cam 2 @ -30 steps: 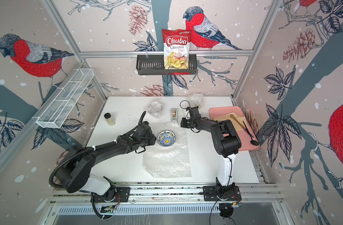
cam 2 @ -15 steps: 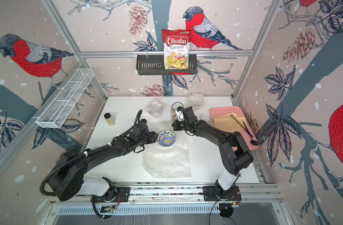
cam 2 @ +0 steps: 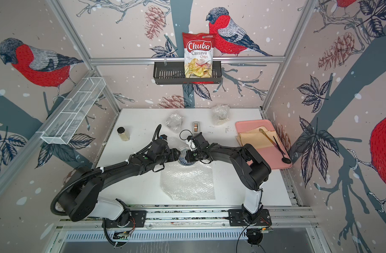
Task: Wrap bowls in bubble wrap
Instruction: Wrap the bowl in bubble wrap.
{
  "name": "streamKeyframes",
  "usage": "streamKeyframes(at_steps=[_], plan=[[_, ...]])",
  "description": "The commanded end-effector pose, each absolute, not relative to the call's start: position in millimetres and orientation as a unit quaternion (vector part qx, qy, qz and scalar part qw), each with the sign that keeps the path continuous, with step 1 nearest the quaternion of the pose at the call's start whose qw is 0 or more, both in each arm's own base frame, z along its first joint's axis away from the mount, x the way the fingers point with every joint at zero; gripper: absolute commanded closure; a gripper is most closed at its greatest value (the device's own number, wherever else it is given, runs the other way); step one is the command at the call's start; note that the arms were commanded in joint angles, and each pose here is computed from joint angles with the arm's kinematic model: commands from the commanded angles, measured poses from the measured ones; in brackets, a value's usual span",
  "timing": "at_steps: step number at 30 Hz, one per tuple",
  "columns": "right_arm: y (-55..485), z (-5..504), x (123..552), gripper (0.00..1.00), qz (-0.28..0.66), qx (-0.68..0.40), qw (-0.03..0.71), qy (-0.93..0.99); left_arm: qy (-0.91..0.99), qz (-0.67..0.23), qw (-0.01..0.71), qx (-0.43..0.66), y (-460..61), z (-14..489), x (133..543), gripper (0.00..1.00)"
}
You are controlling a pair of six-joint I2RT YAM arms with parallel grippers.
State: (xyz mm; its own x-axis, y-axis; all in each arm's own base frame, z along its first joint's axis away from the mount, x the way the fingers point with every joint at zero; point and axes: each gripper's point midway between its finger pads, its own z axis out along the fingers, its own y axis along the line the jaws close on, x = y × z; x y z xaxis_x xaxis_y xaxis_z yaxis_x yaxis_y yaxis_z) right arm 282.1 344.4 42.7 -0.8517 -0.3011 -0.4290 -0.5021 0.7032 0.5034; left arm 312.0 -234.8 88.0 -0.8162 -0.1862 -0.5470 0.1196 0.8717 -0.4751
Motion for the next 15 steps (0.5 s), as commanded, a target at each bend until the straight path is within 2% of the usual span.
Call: streamKeyframes(at_steps=[1,9,13,15], plan=[[347,40,285,0.92,0.309,-0.230,0.166,0.908,0.915,-0.266,0.303,-0.018,-244,86,317,0.33],[349,46,283,0.89,0.316,-0.236,0.166,0.904,0.930,-0.243,0.275,-0.009,-251,57,319,0.33],[349,51,282,0.75,0.316,-0.238,0.166,0.903,0.936,-0.229,0.267,-0.007,-250,46,321,0.34],[347,56,280,0.65,0.317,-0.239,0.167,0.902,0.938,-0.222,0.265,-0.006,-249,43,321,0.35]])
